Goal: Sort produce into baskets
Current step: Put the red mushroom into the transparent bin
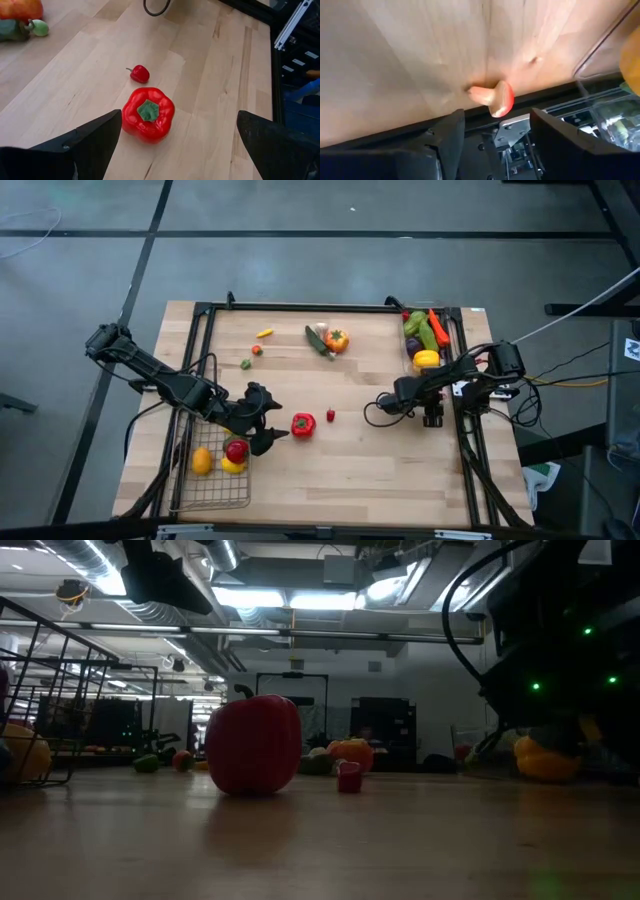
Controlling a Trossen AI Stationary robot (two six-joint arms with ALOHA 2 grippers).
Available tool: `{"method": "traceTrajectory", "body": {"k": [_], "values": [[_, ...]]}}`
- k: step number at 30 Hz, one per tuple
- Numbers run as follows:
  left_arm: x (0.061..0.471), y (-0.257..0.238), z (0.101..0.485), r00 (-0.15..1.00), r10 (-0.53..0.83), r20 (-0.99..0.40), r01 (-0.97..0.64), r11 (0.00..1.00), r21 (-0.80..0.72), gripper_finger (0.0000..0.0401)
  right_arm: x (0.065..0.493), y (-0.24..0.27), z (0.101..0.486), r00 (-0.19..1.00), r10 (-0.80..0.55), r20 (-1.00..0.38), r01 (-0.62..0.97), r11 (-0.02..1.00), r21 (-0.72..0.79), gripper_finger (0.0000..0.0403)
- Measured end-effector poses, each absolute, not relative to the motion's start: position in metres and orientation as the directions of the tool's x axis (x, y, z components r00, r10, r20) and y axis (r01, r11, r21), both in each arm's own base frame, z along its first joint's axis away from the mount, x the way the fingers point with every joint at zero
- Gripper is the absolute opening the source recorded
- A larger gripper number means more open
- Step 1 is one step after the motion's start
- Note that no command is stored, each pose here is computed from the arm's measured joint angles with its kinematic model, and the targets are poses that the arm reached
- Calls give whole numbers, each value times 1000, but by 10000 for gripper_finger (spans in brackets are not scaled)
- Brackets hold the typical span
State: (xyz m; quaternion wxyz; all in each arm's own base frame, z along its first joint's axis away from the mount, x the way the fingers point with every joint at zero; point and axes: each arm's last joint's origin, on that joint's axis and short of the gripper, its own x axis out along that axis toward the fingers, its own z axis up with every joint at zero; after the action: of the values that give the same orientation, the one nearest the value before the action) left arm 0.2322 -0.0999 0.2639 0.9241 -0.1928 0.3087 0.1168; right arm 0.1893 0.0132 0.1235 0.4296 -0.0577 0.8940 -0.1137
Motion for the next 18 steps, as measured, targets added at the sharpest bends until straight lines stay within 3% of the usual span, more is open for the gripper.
{"method": "traceTrajectory", "body": {"k": [8,18], "values": [[232,-100,264,783,97,-615,-335,898,-285,391,190,11,120,-633,-200,-748,-46,974,-221,223],[232,-100,264,783,96,-614,-334,898,-285,391,191,-10,101,-726,-125,-677,39,974,-222,223]]}}
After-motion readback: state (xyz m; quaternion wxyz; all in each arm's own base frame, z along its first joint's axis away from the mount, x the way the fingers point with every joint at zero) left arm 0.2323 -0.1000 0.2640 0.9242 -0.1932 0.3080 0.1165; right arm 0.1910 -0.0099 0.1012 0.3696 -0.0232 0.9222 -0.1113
